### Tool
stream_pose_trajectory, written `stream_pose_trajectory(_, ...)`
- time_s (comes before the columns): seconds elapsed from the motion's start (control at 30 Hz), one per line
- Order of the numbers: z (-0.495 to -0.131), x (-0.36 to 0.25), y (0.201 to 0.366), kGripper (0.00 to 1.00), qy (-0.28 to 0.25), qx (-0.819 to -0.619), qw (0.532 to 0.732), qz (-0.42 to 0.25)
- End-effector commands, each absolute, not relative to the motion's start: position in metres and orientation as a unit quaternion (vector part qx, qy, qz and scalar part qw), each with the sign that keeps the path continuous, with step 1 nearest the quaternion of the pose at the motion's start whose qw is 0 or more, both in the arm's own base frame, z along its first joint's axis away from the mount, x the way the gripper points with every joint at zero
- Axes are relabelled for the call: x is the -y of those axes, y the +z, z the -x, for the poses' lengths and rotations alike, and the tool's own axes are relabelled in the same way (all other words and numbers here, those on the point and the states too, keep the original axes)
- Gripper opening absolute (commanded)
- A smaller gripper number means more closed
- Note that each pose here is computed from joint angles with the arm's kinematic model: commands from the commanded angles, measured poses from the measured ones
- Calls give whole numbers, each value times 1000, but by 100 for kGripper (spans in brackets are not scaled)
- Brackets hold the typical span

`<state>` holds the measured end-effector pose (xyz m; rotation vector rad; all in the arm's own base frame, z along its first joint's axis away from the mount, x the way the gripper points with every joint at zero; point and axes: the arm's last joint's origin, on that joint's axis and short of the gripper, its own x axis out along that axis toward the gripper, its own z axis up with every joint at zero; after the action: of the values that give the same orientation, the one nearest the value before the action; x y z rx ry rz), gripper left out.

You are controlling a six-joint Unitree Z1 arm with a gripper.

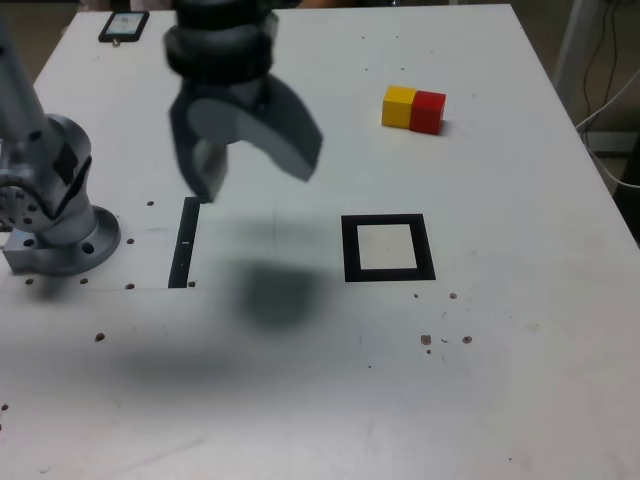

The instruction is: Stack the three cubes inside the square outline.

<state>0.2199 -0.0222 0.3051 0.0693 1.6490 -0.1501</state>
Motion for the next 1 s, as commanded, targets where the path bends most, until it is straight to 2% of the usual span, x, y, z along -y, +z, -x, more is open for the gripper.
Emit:
stream_pose_trajectory(0.0, -259, 16, 350, 99, -56, -678, 732, -16)
stream_pose_trajectory(0.13, -288, -4, 363, 99, -34, -678, 734, 0)
stream_pose_trajectory(0.23, -311, -21, 371, 99, -18, -671, 741, 8)
stream_pose_trajectory(0.53, -380, -53, 383, 100, 42, -618, 785, -2)
stream_pose_trajectory(0.67, -412, -72, 372, 100, 54, -606, 793, 14)
stream_pose_trajectory(0.87, -445, -109, 343, 100, 90, -602, 791, 57)
stream_pose_trajectory(0.97, -457, -127, 330, 100, 115, -592, 794, 74)
